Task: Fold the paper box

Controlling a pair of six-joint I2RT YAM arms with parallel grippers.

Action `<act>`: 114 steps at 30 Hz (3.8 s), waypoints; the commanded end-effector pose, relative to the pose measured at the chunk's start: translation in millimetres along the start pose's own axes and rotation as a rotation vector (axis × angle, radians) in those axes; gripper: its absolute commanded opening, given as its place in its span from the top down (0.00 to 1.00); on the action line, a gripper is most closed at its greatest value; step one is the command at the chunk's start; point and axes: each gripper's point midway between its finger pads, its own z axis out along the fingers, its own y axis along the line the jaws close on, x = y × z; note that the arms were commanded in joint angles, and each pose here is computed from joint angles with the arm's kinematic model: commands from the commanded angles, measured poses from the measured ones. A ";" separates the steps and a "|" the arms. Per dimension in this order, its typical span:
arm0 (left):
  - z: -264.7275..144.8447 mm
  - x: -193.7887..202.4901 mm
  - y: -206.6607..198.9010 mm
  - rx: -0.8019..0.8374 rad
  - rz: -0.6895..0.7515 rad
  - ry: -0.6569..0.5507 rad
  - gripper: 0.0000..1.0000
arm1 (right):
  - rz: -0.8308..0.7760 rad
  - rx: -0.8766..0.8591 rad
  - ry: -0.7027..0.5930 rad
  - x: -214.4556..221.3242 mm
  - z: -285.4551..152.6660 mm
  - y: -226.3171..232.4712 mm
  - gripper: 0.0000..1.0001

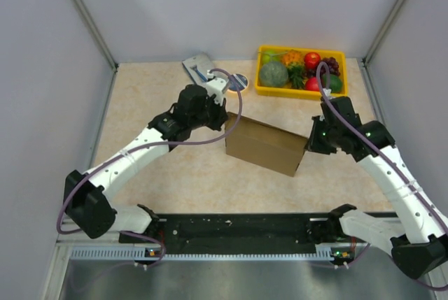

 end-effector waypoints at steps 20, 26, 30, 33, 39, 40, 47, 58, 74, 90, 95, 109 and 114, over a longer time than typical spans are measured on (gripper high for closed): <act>-8.5 59.3 0.6 -0.117 -0.084 -0.034 1.00 | -0.117 -0.466 -0.192 -24.5 -89.0 91.2 0.53; -8.2 58.9 -1.9 -0.110 -0.095 -0.025 1.00 | 0.231 -0.689 -0.187 -70.7 -47.6 119.4 0.88; -10.2 56.7 -2.3 -0.112 -0.093 -0.024 1.00 | 0.328 -0.809 -0.118 -53.2 -30.1 120.3 0.89; -9.3 57.4 -5.5 -0.098 -0.098 -0.018 1.00 | 0.365 -0.888 -0.127 -40.0 -16.5 117.5 0.90; -14.2 61.3 -23.3 -0.006 -0.124 0.036 0.62 | 0.423 -0.894 -0.090 -7.1 24.5 88.9 0.90; -21.3 59.4 -32.1 0.040 -0.123 0.052 0.56 | 0.433 -0.877 -0.081 0.6 32.7 82.1 0.91; -94.3 10.1 -46.5 0.181 -0.139 -0.032 0.02 | 0.365 -0.883 -0.066 0.6 36.3 79.8 0.90; -49.6 -46.5 -13.4 0.491 -0.400 -0.089 0.41 | 0.270 -0.875 -0.092 -11.3 18.3 85.5 0.90; -38.6 42.6 -16.1 0.515 -0.491 0.034 0.10 | 0.238 -0.878 -0.091 -13.6 14.6 87.9 0.90; -14.1 98.9 -11.9 0.523 -0.615 0.106 0.45 | 0.240 -0.838 -0.067 -9.6 22.5 82.9 0.89; -16.0 97.3 -11.6 0.510 -0.614 0.096 0.32 | 0.164 -0.807 -0.049 -17.9 -3.4 87.6 0.82; -43.5 31.7 1.3 0.342 -0.505 0.015 0.30 | 0.030 -0.234 -0.120 -17.5 -32.2 1.3 0.50; -54.0 31.4 0.8 0.196 -0.431 0.044 0.37 | 0.066 -0.305 -0.030 0.2 -36.7 13.2 0.54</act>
